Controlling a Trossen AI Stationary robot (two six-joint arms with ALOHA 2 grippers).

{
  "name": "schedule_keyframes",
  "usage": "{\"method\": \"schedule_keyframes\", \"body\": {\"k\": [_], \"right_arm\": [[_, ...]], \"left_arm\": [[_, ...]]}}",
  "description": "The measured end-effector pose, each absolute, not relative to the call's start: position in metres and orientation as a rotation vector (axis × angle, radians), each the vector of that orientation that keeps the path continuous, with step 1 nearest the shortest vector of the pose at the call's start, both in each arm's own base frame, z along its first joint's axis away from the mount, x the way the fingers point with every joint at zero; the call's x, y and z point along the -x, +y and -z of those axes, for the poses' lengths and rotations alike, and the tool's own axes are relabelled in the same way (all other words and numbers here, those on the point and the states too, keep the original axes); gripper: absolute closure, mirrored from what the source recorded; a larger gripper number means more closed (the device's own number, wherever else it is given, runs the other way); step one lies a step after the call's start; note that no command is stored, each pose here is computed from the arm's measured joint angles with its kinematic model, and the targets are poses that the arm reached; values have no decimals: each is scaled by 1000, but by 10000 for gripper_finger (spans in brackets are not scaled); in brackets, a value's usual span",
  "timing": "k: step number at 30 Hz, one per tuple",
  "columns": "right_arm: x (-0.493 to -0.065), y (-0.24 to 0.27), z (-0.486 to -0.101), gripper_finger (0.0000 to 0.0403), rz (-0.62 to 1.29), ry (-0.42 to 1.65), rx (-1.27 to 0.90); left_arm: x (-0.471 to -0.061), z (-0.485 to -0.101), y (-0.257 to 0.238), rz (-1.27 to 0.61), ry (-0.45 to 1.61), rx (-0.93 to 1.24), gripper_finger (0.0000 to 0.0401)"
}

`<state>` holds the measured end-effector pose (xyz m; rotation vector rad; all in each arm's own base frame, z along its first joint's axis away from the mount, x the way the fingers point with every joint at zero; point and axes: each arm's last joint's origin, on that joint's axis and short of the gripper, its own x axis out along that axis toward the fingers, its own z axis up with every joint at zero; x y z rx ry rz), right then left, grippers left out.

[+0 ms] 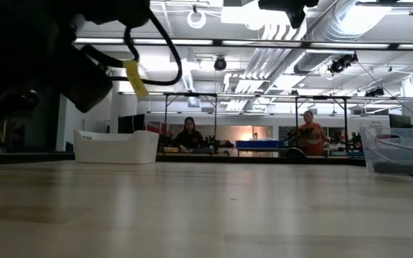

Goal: Sort silverware by color (type)
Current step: Put the orange fork into the red bin

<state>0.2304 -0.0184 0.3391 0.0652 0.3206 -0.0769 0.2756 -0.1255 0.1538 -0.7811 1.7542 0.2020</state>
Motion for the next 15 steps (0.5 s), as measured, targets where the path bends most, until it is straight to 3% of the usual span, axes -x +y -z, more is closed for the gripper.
{"method": "schedule_keyframes", "body": {"k": [15], "right_arm": [[-230, -18, -338, 403, 77, 329, -61]], "left_arm": [[-265, -149, -142, -258, 1760, 722, 234]]}}
